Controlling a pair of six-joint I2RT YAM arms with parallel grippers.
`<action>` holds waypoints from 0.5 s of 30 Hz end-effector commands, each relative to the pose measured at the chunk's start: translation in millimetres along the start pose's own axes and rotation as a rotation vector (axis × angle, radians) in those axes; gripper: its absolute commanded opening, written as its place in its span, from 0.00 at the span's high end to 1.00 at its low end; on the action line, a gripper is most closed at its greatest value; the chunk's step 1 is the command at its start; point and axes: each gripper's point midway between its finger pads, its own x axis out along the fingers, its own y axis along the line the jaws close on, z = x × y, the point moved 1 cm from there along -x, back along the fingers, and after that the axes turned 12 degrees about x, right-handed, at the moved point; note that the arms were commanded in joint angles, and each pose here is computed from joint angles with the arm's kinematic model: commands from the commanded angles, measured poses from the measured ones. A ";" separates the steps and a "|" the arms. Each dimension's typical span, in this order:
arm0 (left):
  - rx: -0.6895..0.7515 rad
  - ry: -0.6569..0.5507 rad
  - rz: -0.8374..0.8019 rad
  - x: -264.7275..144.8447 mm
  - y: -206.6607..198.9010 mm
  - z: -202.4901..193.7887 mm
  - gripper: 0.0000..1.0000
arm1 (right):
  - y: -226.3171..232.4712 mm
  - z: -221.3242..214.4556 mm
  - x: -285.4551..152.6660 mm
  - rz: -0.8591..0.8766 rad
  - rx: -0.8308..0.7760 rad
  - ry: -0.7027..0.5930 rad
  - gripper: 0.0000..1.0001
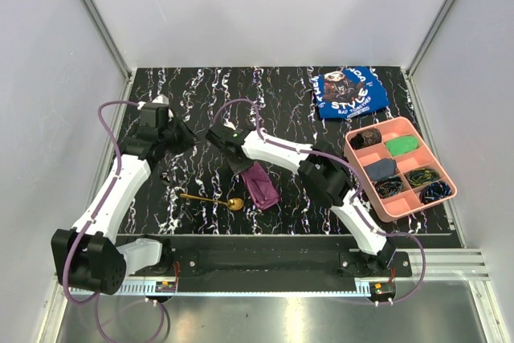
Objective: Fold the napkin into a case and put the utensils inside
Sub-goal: Pick up the smaller rectangle-folded napkin from the center of the board, then turn over the smaller rectangle-folded napkin at the center of the board.
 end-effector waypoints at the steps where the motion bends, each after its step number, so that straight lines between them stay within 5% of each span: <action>1: 0.020 -0.003 -0.043 -3.2 -2.1 0.6 0.77 | -15.5 -20.3 17.6 -0.130 -0.004 0.038 0.78; 8: 0.019 0.016 -0.055 3.3 0.3 -1.0 0.77 | 25.4 13.7 -39.7 0.181 0.035 0.014 0.97; 15: 0.009 0.061 -0.074 15.6 4.1 -9.5 0.77 | 40.6 39.8 -87.2 0.646 0.193 0.053 1.00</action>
